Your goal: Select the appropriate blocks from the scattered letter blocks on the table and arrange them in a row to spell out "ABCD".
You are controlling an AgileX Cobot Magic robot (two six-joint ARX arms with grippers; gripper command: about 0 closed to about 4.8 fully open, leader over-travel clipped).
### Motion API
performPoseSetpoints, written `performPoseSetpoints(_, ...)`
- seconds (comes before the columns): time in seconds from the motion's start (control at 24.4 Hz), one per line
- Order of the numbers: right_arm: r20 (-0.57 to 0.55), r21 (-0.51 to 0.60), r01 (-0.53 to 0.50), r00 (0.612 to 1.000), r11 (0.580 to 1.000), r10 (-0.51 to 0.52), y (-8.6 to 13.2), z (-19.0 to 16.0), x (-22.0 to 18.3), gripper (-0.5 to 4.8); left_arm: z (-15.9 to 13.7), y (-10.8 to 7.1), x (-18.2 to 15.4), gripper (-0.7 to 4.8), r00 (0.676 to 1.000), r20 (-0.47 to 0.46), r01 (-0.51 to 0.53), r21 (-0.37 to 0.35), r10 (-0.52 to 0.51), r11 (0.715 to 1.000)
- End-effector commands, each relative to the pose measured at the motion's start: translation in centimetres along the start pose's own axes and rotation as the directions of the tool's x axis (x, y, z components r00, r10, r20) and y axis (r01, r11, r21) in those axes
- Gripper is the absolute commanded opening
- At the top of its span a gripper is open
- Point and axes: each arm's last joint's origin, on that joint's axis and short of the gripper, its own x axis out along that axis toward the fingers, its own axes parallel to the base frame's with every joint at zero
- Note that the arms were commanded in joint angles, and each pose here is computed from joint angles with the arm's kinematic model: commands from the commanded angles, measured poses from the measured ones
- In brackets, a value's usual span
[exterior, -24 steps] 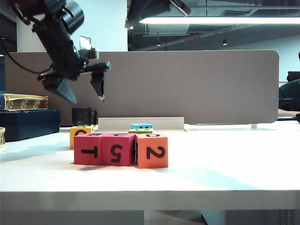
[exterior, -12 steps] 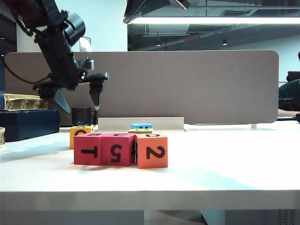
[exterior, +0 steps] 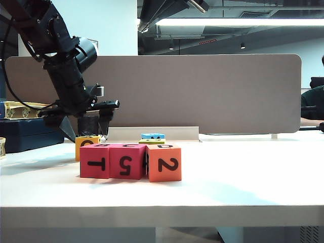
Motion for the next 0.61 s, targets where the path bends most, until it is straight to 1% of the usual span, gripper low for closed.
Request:
performPoseSetpoints(0.04,0.017,-0.008,0.001,1.000,1.000,-0.001,0.1,0.2,-0.3,-0.04,-0.2,0.0,0.5,4.00,1.000,-0.008,-0.005,-0.003,0.005,1.000)
performPoseSetpoints(0.08,0.016,-0.007,0.001,1.000,1.000,-0.001,0.1,0.2,-0.3,-0.04,-0.2,0.0,0.5,3.92,1.000,-0.014,-0.007,-0.003,0.007,1.000)
performPoseSetpoints(0.12,0.016,-0.007,0.002,1.000,1.000,-0.001,0.1,0.2,-0.3,-0.04,-0.3,0.0,0.6,3.54,1.000,-0.024,-0.008,-0.002,0.008,1.000)
performPoseSetpoints(0.16,0.016,-0.007,0.002,1.000,1.000,-0.002,0.1,0.2,-0.3,-0.04,-0.4,0.0,0.6,3.28,1.000,-0.027,-0.009,-0.001,0.009,1.000)
performPoseSetpoints(0.2,0.016,-0.007,0.002,1.000,1.000,-0.001,0.1,0.2,-0.3,-0.04,-0.4,0.0,0.6,2.85,0.999,-0.033,-0.010,0.008,0.011,1.000)
performPoseSetpoints(0.25,0.017,-0.007,0.002,1.000,1.000,-0.002,0.1,0.2,-0.3,-0.04,-0.5,0.0,0.6,2.66,0.999,-0.039,-0.011,0.015,0.012,1.000)
performPoseSetpoints(0.33,0.017,-0.007,0.002,1.000,1.000,-0.002,0.1,0.2,-0.3,-0.04,-0.6,0.1,0.6,2.63,0.999,-0.052,-0.014,0.019,0.015,1.000)
performPoseSetpoints(0.37,0.016,-0.007,0.002,1.000,1.000,-0.002,0.1,0.2,-0.3,-0.04,-0.7,0.1,0.5,2.36,0.998,-0.068,-0.016,0.029,0.018,0.999)
performPoseSetpoints(0.41,0.016,-0.007,0.002,1.000,1.000,-0.002,0.1,0.2,-0.3,-0.04,-0.8,0.1,0.4,2.36,0.996,-0.084,-0.016,0.060,0.021,0.998)
performPoseSetpoints(0.49,0.017,-0.007,0.002,1.000,1.000,-0.002,0.1,0.2,-0.3,-0.04,-0.8,0.1,0.0,2.36,0.995,-0.101,-0.016,0.094,0.025,0.995)
performPoseSetpoints(0.57,0.017,-0.007,0.002,1.000,1.000,-0.002,0.1,0.2,-0.3,-0.04,-0.7,0.2,-1.0,2.36,0.994,-0.107,-0.011,0.132,0.026,0.991)
performPoseSetpoints(0.61,0.016,-0.007,0.002,1.000,1.000,-0.002,0.1,0.2,-0.3,-0.04,-0.4,0.2,-2.2,2.36,0.994,-0.103,-0.006,0.157,0.023,0.988)
